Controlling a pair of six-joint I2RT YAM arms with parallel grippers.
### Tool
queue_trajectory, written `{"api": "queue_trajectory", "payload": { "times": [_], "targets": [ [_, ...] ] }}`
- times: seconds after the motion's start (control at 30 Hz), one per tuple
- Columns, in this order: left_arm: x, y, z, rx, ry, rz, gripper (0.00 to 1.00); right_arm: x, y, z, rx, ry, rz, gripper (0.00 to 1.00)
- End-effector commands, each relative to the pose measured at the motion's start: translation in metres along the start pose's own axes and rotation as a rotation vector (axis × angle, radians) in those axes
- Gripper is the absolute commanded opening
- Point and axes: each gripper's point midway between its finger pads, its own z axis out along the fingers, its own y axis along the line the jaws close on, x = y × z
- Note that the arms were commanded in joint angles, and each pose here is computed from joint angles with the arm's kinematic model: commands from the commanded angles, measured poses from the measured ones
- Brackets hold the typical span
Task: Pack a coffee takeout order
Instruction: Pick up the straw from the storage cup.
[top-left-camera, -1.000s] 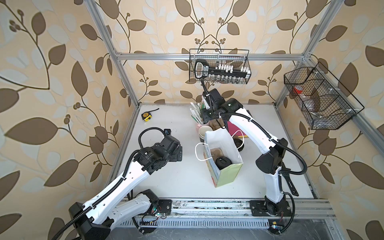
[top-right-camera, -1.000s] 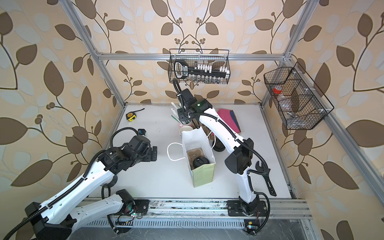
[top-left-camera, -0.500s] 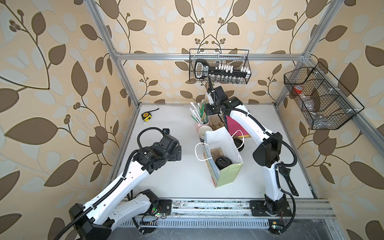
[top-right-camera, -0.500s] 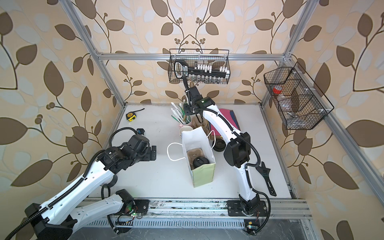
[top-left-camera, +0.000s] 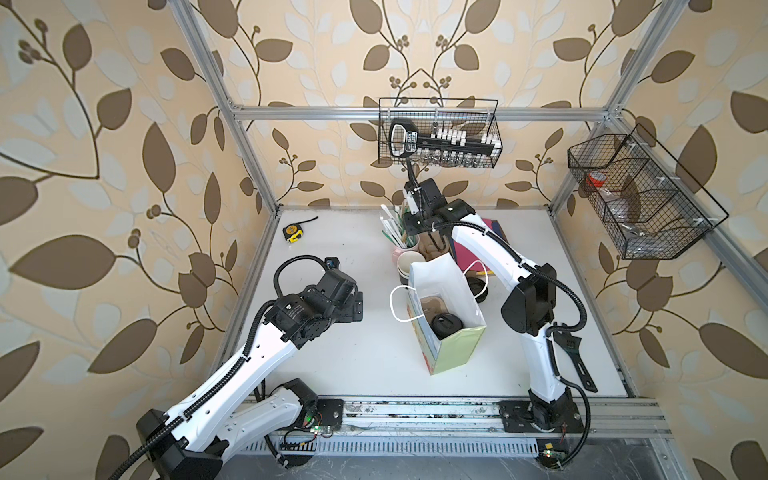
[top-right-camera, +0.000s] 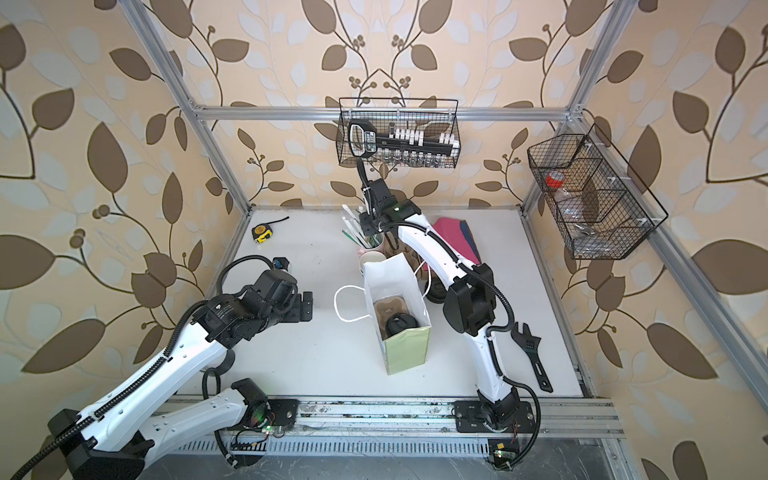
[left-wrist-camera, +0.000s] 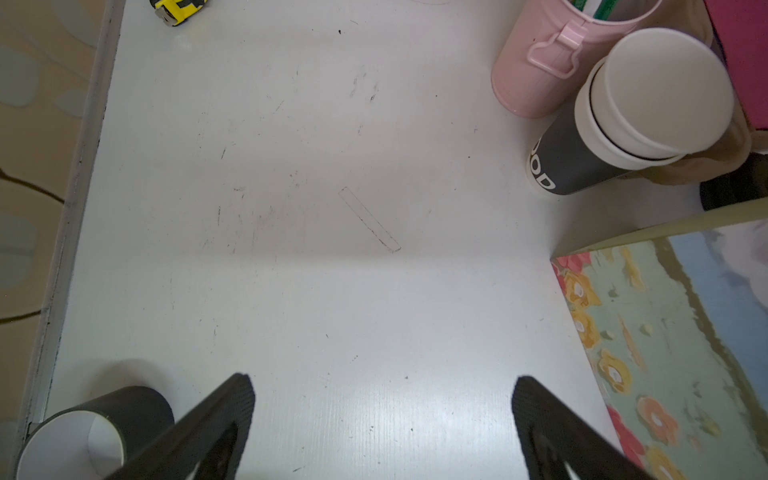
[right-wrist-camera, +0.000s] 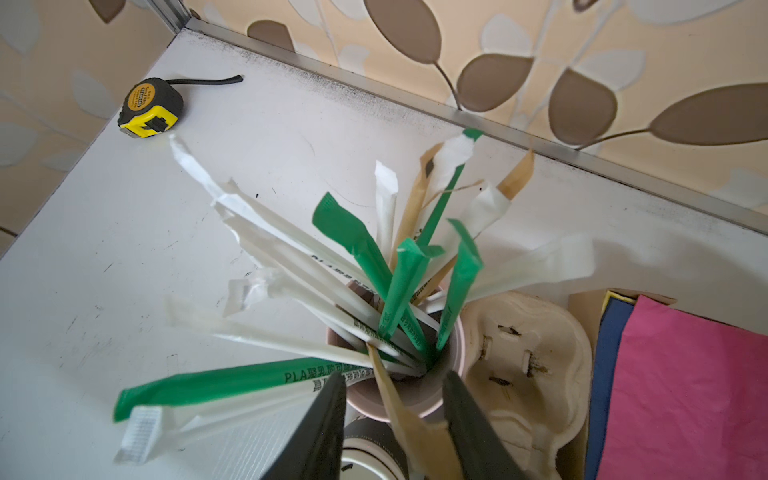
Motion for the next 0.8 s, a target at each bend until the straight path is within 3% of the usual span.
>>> {"api": "queue_trajectory", "payload": {
  "times": [0.0, 0.4, 0.67, 0.77],
  "targets": [
    [0.000, 0.004, -0.002, -0.002, -0.007, 0.004, 0.99, -0.006, 0.009, -0.009, 0.002, -0.034, -0.039, 0.40],
    [0.000, 0.004, 0.001, -0.006, 0.001, 0.003, 0.99, -0.006, 0.000, 0.016, -0.030, -0.033, 0.003, 0.39],
    [0.000, 0.005, 0.001, -0.009, 0.000, 0.001, 0.99, -0.009, 0.007, 0.021, -0.056, -0.039, 0.001, 0.33],
    [0.000, 0.005, 0.002, -0.010, 0.001, 0.001, 0.99, -0.009, 0.007, 0.020, -0.056, -0.040, -0.005, 0.25]
  ]
}}
